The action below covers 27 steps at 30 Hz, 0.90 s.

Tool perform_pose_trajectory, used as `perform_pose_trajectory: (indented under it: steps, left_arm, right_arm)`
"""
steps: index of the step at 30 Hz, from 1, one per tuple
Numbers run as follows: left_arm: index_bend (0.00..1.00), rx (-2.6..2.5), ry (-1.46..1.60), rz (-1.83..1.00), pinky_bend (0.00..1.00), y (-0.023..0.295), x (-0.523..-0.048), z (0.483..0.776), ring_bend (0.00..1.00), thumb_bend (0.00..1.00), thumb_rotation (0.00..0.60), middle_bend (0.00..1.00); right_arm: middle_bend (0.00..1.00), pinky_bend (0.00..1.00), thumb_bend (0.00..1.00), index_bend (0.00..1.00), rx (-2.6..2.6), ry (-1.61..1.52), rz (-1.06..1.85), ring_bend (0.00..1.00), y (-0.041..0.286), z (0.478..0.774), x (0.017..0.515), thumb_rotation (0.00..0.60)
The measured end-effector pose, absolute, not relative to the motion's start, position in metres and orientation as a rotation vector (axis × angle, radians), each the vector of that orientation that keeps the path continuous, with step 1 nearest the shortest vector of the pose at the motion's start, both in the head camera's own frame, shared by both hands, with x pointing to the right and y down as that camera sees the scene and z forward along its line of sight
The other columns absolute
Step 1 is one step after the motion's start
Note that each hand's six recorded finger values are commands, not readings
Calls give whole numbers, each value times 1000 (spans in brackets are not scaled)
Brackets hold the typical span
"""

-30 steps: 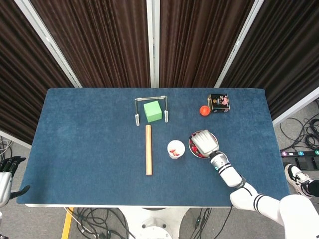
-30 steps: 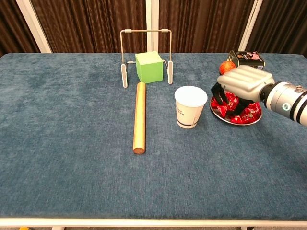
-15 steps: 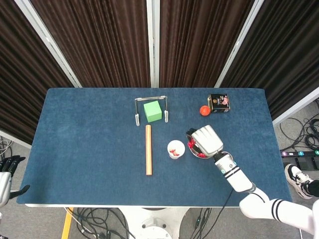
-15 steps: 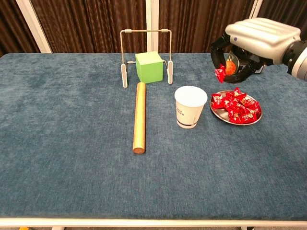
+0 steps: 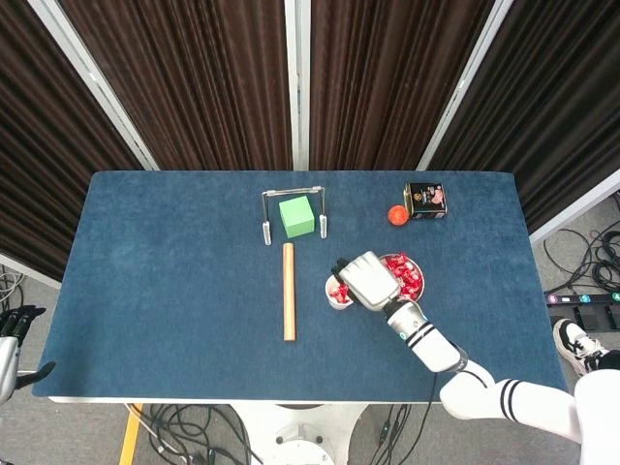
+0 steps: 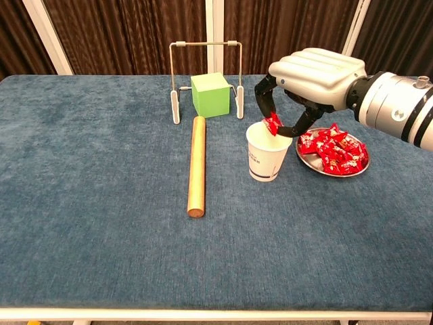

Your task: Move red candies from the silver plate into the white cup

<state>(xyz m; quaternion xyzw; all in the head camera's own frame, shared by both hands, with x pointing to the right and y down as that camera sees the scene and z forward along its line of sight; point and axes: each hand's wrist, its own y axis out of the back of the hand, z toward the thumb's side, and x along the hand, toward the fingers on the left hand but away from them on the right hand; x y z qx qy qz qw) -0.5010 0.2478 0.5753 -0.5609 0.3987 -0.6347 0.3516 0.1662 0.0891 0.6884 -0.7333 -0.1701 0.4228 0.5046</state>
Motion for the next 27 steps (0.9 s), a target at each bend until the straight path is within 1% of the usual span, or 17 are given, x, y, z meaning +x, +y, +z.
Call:
perform_pose_trajectory:
  steps: [3, 5, 7, 11, 14, 19, 24, 27]
  left_arm:
    - [267, -1448, 1033, -1644, 214, 248, -502, 576, 197, 0, 600, 283]
    - [267, -1449, 1031, -1641, 213, 248, -501, 576, 197, 0, 600, 283]
    - [267, -1450, 1031, -1639, 214, 248, -501, 576, 197, 0, 600, 284]
    - [267, -1447, 1033, -1634, 214, 247, -500, 575, 197, 0, 600, 283]
    - [267, -1447, 1035, -1628, 214, 247, -499, 574, 197, 0, 600, 283]
    - [267, -1463, 1027, -1623, 214, 246, -495, 576, 197, 0, 600, 283]
    - [267, -1481, 1025, -1609, 213, 243, -489, 578, 197, 0, 600, 283]
    - [267, -1487, 1023, -1608, 214, 242, -488, 578, 197, 0, 600, 284]
  right_arm:
    - [376, 1000, 294, 426, -1771, -400, 1033, 799, 91, 689, 166, 600]
    - [358, 1000, 257, 401, -1770, -396, 1036, 795, 92, 689, 166, 600]
    - [349, 1000, 193, 385, -1768, -402, 1038, 793, 91, 688, 167, 600]
    - [345, 1000, 110, 377, -1755, -431, 1047, 793, 85, 683, 172, 600]
    - [358, 1000, 101, 368, -1733, -475, 1070, 794, 78, 676, 187, 600]
    - [371, 1000, 101, 378, -1675, -531, 1187, 795, 69, 672, 238, 600]
    - [375, 1000, 101, 379, -1638, -524, 1337, 796, 70, 684, 286, 600]
    - [375, 1000, 106, 380, -1632, -500, 1402, 795, 73, 696, 303, 600]
